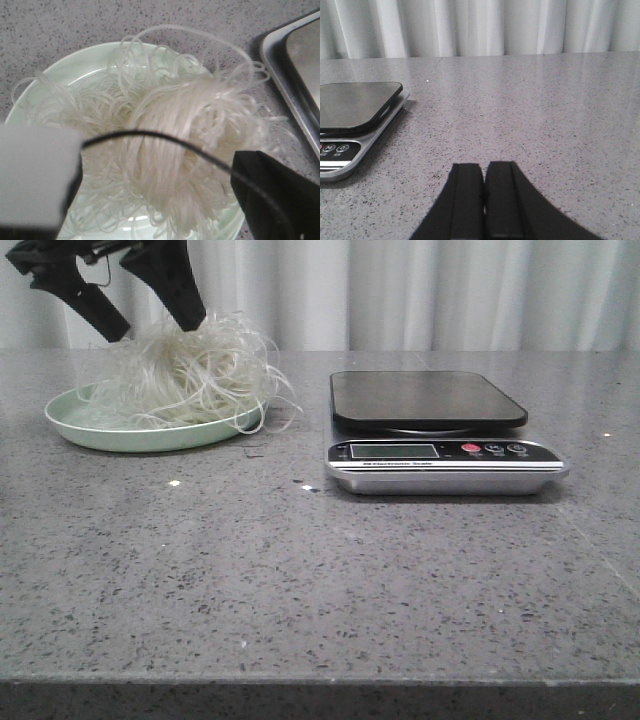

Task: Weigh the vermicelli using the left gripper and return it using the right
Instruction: 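Lower the left gripper onto the vermicelli bundle and close it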

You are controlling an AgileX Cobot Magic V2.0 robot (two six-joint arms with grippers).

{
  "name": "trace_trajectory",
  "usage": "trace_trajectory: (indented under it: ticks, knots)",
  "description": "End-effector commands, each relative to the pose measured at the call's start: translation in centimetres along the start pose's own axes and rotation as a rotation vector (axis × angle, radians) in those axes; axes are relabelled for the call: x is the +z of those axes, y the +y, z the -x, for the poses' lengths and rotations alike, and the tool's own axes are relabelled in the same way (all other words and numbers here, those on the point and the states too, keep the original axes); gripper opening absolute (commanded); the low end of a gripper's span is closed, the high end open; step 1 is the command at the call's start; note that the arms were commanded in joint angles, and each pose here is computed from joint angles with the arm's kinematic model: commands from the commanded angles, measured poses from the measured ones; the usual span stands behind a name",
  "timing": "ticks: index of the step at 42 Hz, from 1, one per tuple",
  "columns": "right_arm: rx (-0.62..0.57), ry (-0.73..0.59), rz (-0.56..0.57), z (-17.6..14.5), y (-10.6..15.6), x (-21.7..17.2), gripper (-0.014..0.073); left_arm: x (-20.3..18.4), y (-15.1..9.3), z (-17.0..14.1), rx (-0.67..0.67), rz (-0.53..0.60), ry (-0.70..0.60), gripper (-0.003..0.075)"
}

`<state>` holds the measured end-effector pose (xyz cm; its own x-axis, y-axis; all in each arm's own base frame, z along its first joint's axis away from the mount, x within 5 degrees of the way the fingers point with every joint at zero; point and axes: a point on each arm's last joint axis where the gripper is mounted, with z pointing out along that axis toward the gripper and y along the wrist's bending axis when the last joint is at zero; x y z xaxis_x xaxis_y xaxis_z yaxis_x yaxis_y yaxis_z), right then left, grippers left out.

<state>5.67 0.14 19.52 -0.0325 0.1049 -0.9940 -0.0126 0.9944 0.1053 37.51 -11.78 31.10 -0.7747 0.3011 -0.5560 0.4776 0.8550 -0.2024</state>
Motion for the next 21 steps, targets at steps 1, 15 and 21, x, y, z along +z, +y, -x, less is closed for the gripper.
trace_trajectory:
  ticks: [1, 15, 21]
  knots:
    - [-0.015, -0.105, -0.002, 1.1, 0.0, -0.2, 0.0151, -1.9, -0.8, 1.5, 0.002, -0.005, -0.117, 0.0653]
    - [-0.015, -0.104, -0.002, 1.1, 0.0, -0.2, 0.0151, 0.6, -0.2, 1.1, -0.035, -0.038, -0.059, 0.0652]
    - [-0.015, -0.098, -0.002, 1.0, 0.0, -0.2, 0.0151, 1.1, -0.1, 1.0, -0.04, -0.041, -0.046, 0.0645]
